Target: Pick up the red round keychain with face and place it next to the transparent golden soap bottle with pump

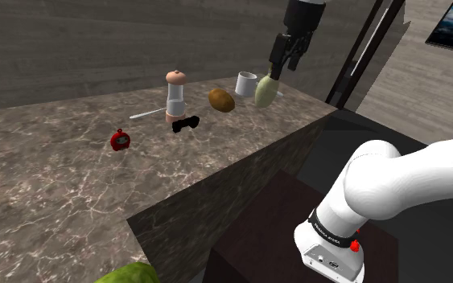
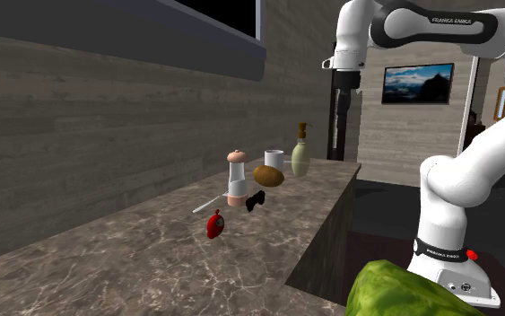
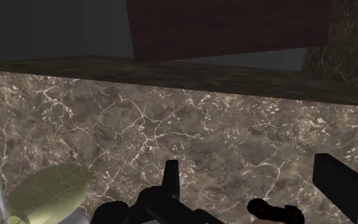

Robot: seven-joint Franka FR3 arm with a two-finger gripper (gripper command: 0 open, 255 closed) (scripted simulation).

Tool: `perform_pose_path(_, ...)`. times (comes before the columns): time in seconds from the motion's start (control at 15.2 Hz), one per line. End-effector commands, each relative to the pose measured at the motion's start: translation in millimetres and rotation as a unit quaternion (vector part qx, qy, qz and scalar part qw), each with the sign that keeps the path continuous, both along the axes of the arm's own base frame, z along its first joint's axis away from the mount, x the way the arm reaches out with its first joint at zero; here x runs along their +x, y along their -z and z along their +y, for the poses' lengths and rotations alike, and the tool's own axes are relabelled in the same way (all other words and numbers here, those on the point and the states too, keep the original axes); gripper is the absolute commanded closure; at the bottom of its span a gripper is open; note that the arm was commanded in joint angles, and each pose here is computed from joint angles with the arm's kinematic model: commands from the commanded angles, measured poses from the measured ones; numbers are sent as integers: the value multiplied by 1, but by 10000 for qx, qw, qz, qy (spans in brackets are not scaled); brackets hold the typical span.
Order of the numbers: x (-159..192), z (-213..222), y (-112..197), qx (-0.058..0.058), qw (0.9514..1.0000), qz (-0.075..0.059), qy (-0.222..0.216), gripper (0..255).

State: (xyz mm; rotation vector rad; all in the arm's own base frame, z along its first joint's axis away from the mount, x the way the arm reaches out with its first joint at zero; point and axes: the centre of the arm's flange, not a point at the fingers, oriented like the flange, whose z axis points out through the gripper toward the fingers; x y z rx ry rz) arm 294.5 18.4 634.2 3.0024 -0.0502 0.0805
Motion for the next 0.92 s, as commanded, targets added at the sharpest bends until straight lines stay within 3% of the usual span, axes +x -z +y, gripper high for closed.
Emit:
perform_pose_path(0.0, 0, 0, 0, 0, 10000, 0, 0, 0)
perform_pose_path(0.86, 81, 84, 95, 839, 9949, -376, 403, 0)
